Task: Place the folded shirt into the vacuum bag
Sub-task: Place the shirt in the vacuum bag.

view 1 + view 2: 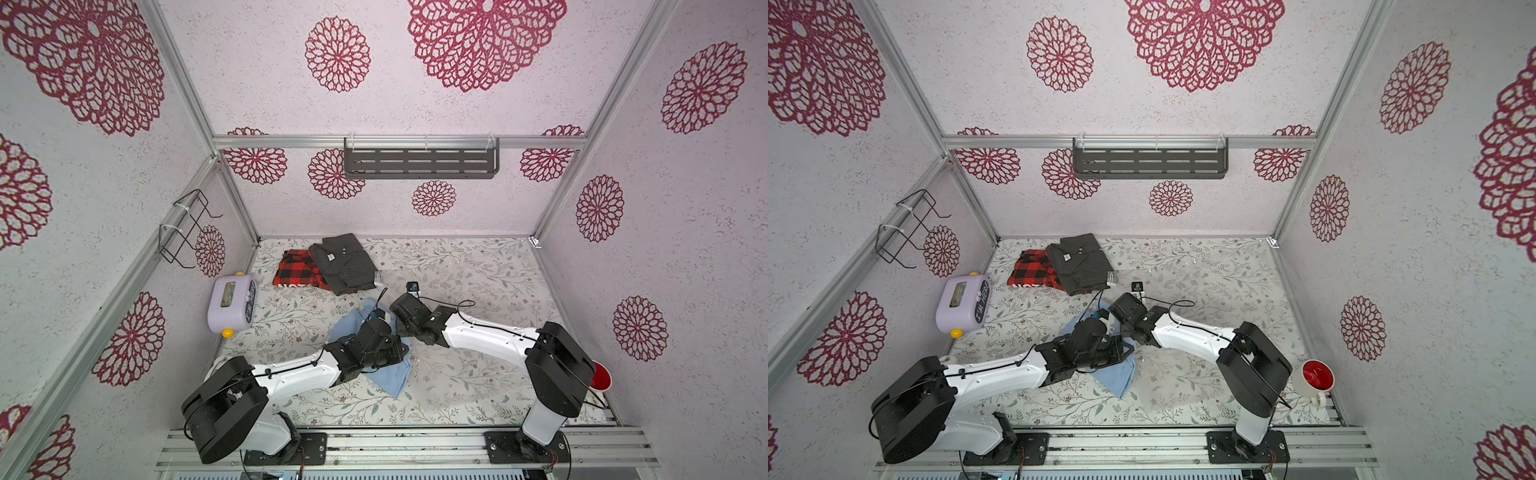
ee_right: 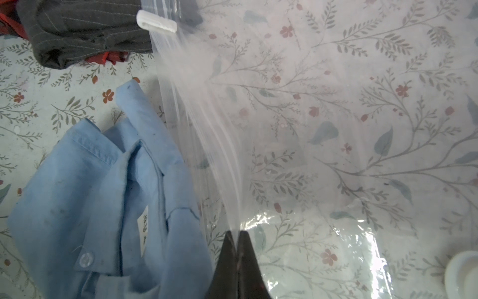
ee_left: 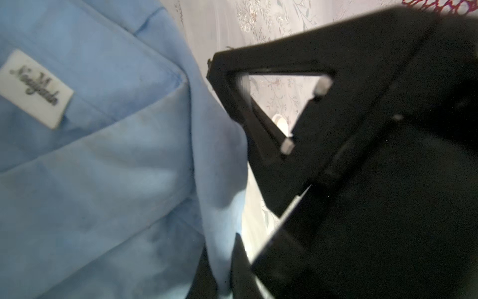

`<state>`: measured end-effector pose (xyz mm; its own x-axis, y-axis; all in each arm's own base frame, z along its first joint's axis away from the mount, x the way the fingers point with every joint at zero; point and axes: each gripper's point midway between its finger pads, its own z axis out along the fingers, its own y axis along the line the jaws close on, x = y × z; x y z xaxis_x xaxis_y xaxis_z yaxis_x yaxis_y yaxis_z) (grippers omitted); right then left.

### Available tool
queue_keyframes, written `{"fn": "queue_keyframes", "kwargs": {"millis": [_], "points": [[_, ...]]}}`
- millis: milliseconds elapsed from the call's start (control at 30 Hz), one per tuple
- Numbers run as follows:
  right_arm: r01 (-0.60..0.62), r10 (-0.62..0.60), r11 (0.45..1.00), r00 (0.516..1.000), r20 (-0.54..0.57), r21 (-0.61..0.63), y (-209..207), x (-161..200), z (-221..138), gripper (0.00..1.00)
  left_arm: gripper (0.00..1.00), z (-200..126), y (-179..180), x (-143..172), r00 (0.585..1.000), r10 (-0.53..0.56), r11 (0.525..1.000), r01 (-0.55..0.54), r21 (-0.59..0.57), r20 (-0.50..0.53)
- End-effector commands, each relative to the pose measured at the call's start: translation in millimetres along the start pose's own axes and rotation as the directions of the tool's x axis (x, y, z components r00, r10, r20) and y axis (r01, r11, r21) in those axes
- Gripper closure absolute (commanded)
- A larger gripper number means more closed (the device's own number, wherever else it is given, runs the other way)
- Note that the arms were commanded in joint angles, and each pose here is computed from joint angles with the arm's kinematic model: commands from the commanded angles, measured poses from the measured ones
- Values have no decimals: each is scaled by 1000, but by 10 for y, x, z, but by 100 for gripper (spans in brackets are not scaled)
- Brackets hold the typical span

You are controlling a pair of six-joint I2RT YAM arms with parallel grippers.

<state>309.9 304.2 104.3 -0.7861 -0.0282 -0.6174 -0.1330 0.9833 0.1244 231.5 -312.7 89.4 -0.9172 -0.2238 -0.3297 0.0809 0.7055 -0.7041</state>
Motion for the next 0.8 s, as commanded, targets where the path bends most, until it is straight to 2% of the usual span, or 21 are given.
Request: {"fn": "queue_keyframes", "kwargs": {"millis": [0, 67, 100, 200, 300, 400, 467, 600, 667, 767], "points": [[-41, 43, 998, 998, 34, -52, 54, -134, -110, 100, 100, 68, -166, 44, 1000, 7, 995, -7, 96, -5], [-48, 50, 997, 998, 33, -60, 52, -136, -121, 100, 100, 107, -180, 69, 1000, 1, 993, 1, 116, -16], [-49, 51, 997, 998, 33, -63, 52, -135, -127, 100, 97, 130, -165, 82, 1000, -1, 993, 4, 115, -21], [-50, 52, 997, 998, 32, -61, 31, -129, -131, 100, 68, 152, -139, 113, 999, -10, 993, 14, 117, -32], [-53, 55, 997, 998, 29, -57, 4, -117, -125, 100, 49, 103, -122, 126, 999, -14, 994, 17, 111, -33], [-54, 55, 997, 998, 25, -53, -14, -105, -117, 100, 32, -27, -59, 122, 1000, -2, 997, 4, 77, -20], [-48, 49, 998, 999, 22, -46, -21, -99, -110, 100, 25, -154, 32, 90, 1000, 22, 999, -22, 24, 9], [-29, 29, 999, 1000, 10, -17, -51, -83, -74, 100, 20, -463, 161, -56, 995, 60, 997, -56, -56, 85], [-24, 24, 1000, 1000, 5, -8, -57, -71, -56, 100, 24, -581, 191, -141, 990, 58, 997, -51, -62, 125], [-12, 12, 1000, 1000, 8, 2, -37, -74, -67, 100, 34, -660, 234, -261, 985, 31, 998, -23, -51, 167]]}}
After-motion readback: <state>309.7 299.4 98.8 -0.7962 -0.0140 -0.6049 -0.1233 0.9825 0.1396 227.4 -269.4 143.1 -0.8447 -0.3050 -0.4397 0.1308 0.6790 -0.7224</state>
